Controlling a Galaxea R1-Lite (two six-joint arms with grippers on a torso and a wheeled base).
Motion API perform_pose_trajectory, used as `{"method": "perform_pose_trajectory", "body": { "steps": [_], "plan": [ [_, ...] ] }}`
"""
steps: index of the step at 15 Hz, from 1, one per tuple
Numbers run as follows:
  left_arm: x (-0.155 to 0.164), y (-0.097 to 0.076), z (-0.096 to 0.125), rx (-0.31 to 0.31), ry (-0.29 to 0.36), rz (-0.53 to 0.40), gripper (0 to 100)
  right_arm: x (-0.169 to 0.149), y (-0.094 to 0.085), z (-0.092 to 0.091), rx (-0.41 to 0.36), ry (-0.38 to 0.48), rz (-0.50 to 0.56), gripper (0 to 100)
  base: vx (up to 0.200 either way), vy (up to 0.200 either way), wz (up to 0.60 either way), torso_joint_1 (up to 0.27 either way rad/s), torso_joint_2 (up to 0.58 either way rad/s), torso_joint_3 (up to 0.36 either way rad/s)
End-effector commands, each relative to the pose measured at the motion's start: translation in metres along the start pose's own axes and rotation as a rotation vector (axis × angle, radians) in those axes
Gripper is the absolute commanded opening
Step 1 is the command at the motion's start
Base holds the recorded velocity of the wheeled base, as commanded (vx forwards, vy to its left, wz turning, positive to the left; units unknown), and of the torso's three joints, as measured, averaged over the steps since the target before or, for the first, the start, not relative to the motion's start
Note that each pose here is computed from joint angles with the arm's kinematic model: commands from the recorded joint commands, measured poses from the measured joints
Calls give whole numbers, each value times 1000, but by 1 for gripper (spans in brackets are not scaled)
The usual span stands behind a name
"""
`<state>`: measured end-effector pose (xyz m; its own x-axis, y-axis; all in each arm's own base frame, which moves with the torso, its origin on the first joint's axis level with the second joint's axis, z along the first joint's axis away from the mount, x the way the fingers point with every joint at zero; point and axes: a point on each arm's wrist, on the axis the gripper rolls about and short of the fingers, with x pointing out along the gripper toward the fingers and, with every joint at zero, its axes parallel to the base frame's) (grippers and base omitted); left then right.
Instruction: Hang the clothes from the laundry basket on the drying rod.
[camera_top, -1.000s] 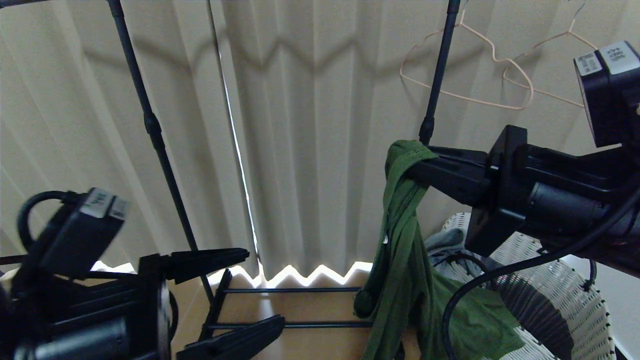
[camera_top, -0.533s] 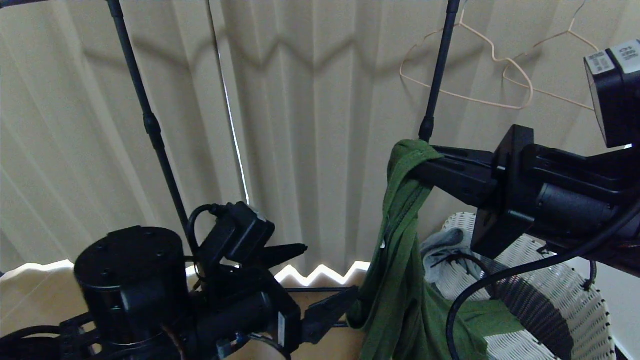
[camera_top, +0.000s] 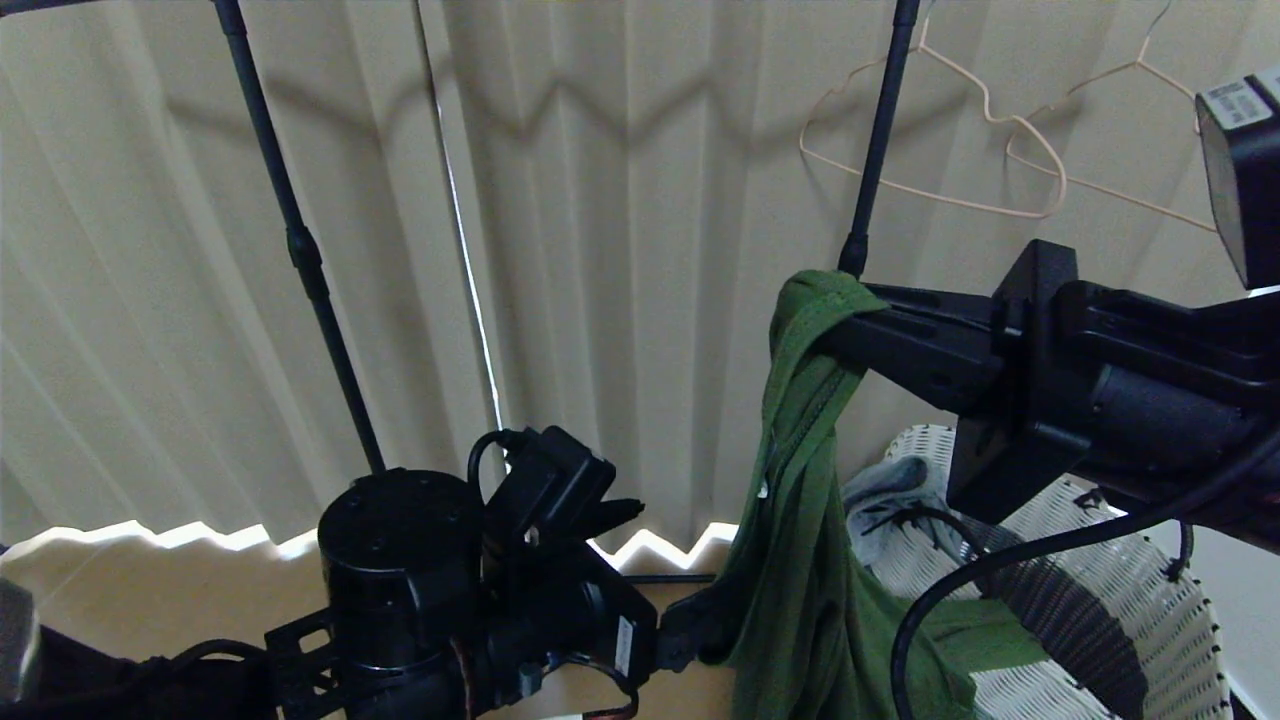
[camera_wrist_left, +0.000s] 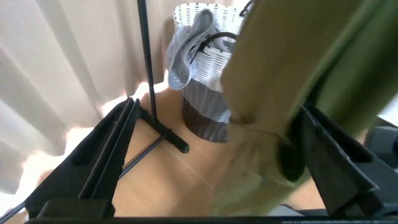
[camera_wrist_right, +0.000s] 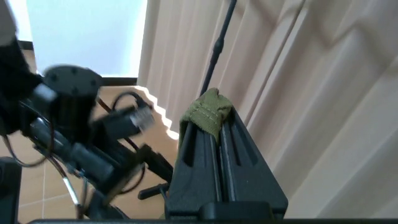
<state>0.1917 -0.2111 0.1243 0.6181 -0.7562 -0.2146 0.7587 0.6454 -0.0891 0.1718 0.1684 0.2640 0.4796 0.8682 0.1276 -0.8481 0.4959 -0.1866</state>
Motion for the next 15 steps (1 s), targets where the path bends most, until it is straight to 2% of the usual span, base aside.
{"method": "perform_pose_trajectory", "body": {
  "steps": [1, 3, 7, 8, 10, 11, 13, 14, 15],
  "plan": [
    [10, 10, -15, 1, 57, 69, 100, 0, 1, 2, -8, -26, 0, 0, 0, 0, 0, 0, 0, 0],
    [14, 12, -26, 2, 96, 111, 100, -1, 1, 3, -13, -41, -2, 0, 0, 0, 0, 0, 0, 0],
    [6, 12, -29, 3, 110, 114, 100, -10, 2, 10, -24, -64, -10, 0, 0, 0, 0, 0, 0, 0],
    [-1, 11, -26, 6, 99, 111, 0, -13, 2, 11, -26, -66, -16, 0, 0, 0, 0, 0, 0, 0],
    [-10, 9, -21, 16, 66, 106, 0, -20, 2, 13, -29, -69, -29, 0, 0, 0, 0, 0, 0, 0],
    [-23, 11, -22, 74, 20, 113, 0, -29, -3, 10, -34, -57, -67, 0, 0, 0, 0, 0, 0, 0],
    [-40, 28, -22, 206, -84, 183, 0, -43, -12, 7, -43, -40, -130, 0, 0, 0, 0, 0, 0, 0],
    [-45, 40, -12, 293, -132, 247, 0, -51, -20, 1, -46, -14, -185, 0, 0, 0, 0, 0, 0, 0],
    [-54, 50, 7, 338, -188, 312, 0, -57, -26, -3, -48, 2, -221, 0, 0, 0, 0, 0, 0, 0]
  ]
}}
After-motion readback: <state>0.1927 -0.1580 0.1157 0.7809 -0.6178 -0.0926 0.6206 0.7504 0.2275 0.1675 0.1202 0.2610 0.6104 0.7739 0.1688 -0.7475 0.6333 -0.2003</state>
